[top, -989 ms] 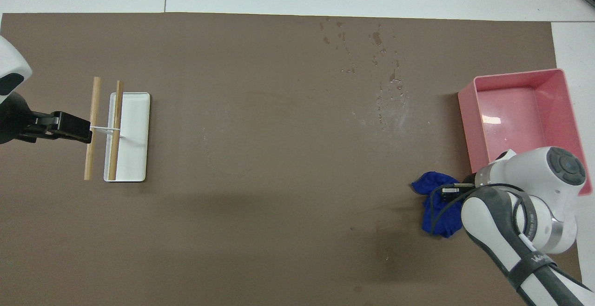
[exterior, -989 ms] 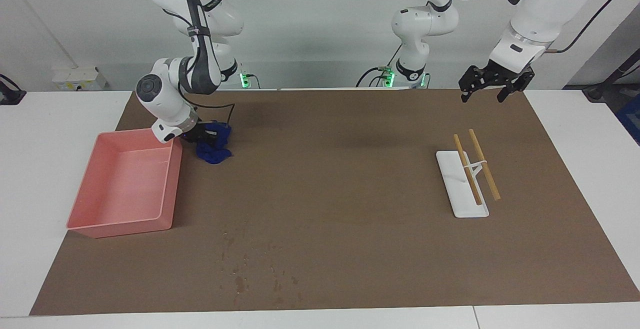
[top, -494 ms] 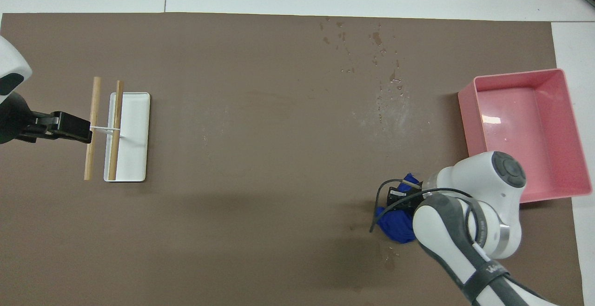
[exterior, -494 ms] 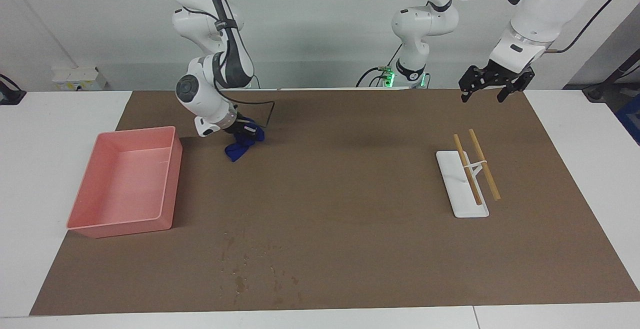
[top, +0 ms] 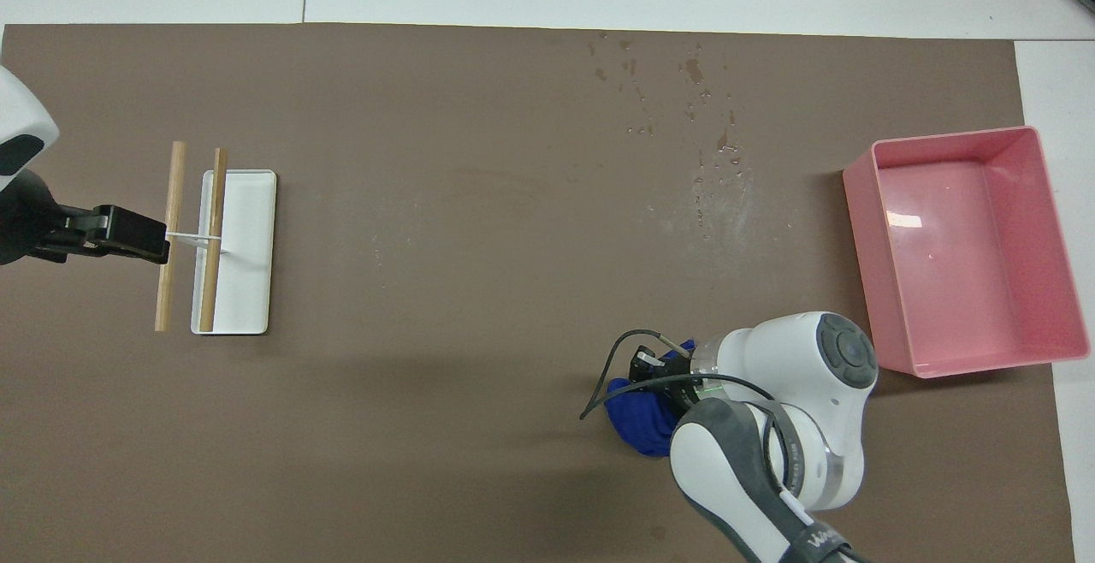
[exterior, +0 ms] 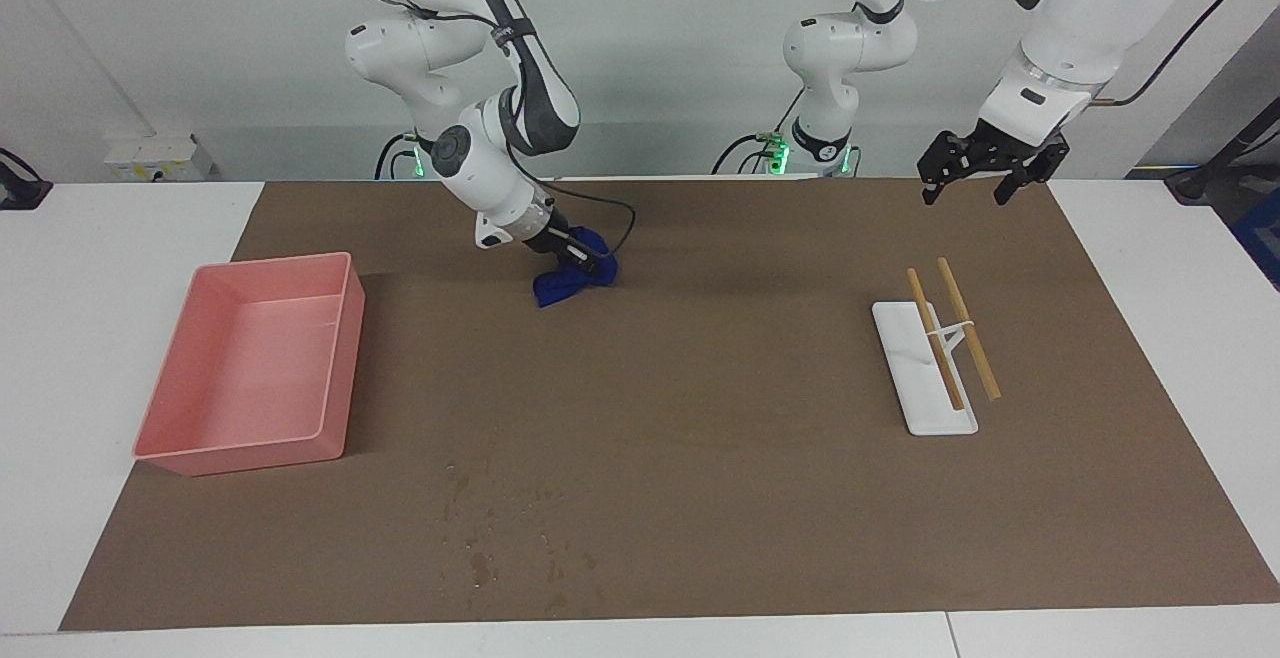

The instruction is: Wipe water with towel using both arms

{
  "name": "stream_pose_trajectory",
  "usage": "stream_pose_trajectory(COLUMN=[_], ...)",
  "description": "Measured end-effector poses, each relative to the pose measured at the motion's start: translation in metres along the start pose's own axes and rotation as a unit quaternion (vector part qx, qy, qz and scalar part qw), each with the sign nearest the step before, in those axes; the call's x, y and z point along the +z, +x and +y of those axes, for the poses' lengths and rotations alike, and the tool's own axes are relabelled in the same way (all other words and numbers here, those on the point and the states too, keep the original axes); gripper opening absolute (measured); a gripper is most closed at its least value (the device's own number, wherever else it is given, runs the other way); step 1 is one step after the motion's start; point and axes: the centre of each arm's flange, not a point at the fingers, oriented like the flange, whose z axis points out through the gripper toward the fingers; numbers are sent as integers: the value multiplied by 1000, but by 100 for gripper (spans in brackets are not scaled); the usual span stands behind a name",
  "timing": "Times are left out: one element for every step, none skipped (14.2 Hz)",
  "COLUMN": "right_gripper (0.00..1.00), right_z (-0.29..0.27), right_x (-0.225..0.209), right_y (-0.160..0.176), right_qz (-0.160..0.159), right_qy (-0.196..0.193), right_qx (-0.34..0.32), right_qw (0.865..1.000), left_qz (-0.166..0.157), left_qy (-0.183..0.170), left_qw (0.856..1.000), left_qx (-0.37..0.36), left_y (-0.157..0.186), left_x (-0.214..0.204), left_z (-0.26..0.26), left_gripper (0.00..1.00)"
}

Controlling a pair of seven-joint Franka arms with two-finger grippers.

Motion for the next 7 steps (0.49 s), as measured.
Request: stream_pose_trajectory(right_gripper=[19,19,19,19,19,19,19], right_z=[-2,-3,-2,0,4,9,16], right_x=[1,3,3,5,7,10,13], right_y=[-2,-4,-4,-4,-3,-2,0], right_qz=[3,3,3,3,2,2,2], right_qy=[4,4,3,1,-3,-8,-16], right_qx=[3,2,-1,-12,-28,-43,-58], right_qw=[1000,1000,1000,1000,1000,999,998], left_qz=[0,0,0,0,0,0,0], left_qy=[0,0,0,0,0,0,0], left_qw=[1000,1000,1000,1000,1000,1000,1000], left_qx=[0,0,0,0,0,0,0], left_y=[0,0,0,0,0,0,0], left_x=[0,0,0,0,0,0,0], left_z=[0,0,0,0,0,0,0], left_gripper=[100,100,100,100,100,100,100])
